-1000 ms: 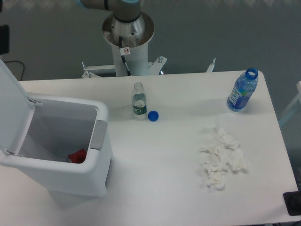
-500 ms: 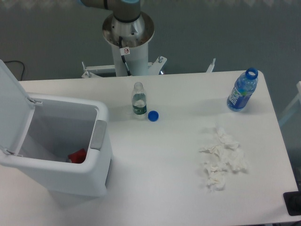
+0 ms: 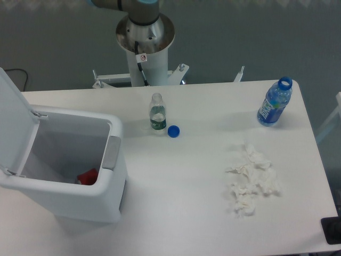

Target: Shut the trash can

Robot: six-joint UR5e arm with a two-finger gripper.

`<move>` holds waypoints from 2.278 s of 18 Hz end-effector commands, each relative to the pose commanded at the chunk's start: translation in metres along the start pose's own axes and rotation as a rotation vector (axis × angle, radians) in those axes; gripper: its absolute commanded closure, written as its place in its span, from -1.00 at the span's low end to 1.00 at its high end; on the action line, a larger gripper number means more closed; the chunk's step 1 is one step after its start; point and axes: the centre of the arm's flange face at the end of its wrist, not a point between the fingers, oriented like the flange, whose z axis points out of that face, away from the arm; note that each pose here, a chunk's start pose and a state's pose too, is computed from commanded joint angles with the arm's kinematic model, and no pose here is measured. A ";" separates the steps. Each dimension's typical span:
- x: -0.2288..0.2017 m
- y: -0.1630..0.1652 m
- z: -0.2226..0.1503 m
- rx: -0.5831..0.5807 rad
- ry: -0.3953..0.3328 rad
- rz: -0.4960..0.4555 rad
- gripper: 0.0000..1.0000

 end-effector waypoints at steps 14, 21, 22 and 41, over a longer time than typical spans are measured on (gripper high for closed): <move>-0.090 0.026 0.006 -0.068 -0.156 -0.122 -1.00; -0.117 0.032 0.018 -0.071 -0.184 -0.144 -1.00; -0.120 0.032 0.021 -0.070 -0.193 -0.145 -1.00; -0.164 0.056 0.048 -0.134 -0.233 -0.197 -1.00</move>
